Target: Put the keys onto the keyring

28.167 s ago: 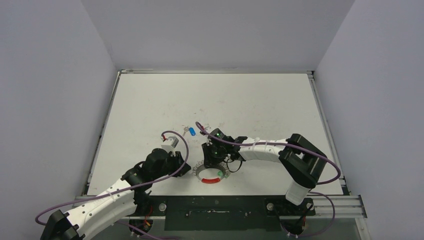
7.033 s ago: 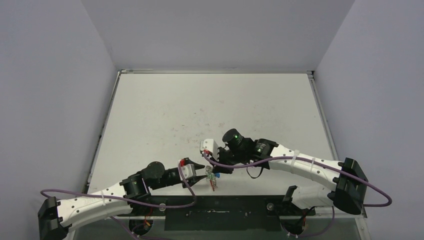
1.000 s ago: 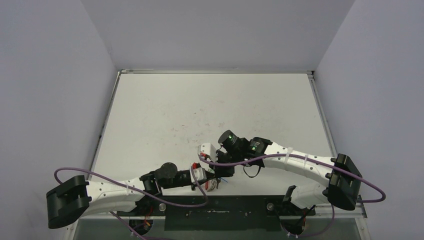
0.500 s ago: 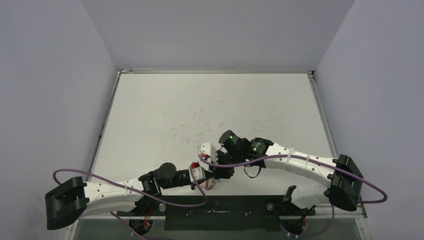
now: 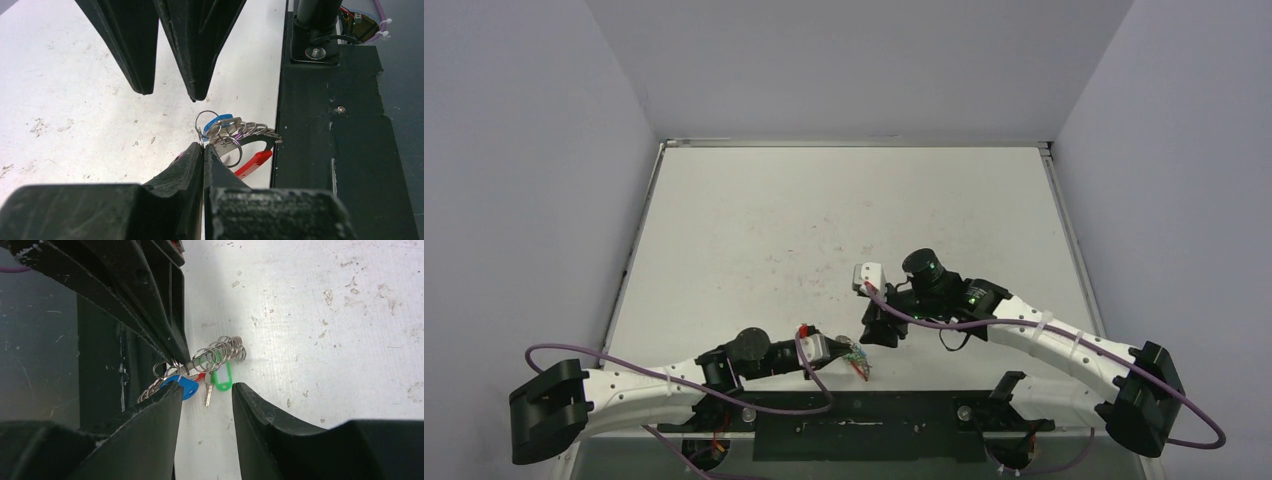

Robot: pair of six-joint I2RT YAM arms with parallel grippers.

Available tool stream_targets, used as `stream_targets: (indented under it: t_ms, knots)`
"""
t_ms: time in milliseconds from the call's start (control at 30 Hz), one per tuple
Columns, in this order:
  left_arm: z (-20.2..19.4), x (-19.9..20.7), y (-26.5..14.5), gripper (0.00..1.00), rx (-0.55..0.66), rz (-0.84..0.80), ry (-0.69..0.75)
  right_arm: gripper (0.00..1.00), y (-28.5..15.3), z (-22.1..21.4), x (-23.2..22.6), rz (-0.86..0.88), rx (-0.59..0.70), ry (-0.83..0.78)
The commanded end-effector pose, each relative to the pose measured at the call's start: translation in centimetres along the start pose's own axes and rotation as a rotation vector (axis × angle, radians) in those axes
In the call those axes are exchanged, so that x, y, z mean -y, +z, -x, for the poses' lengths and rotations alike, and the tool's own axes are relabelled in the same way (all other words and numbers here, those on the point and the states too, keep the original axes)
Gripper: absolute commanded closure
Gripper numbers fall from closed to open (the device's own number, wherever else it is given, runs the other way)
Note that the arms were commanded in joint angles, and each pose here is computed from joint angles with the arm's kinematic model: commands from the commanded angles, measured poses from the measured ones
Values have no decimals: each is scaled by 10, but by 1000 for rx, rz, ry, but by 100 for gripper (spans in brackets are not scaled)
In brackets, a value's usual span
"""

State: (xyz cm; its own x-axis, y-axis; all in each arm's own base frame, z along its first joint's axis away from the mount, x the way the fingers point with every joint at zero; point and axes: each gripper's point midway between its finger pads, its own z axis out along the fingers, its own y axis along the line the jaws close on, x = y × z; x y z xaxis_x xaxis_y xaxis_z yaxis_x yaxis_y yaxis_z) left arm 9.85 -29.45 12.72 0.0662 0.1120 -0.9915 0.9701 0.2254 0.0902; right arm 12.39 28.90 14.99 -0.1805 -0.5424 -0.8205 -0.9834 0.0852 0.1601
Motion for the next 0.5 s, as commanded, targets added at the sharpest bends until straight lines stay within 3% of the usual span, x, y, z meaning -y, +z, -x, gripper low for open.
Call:
stream_targets:
  t_ms: [0, 467]
  knots:
    - [22, -1, 2, 100, 83, 9, -3, 59, -1, 14, -11, 67, 86, -27]
    - [21, -1, 3, 100, 70, 5, 2, 59, 8, 20, -15, 116, 116, 29]
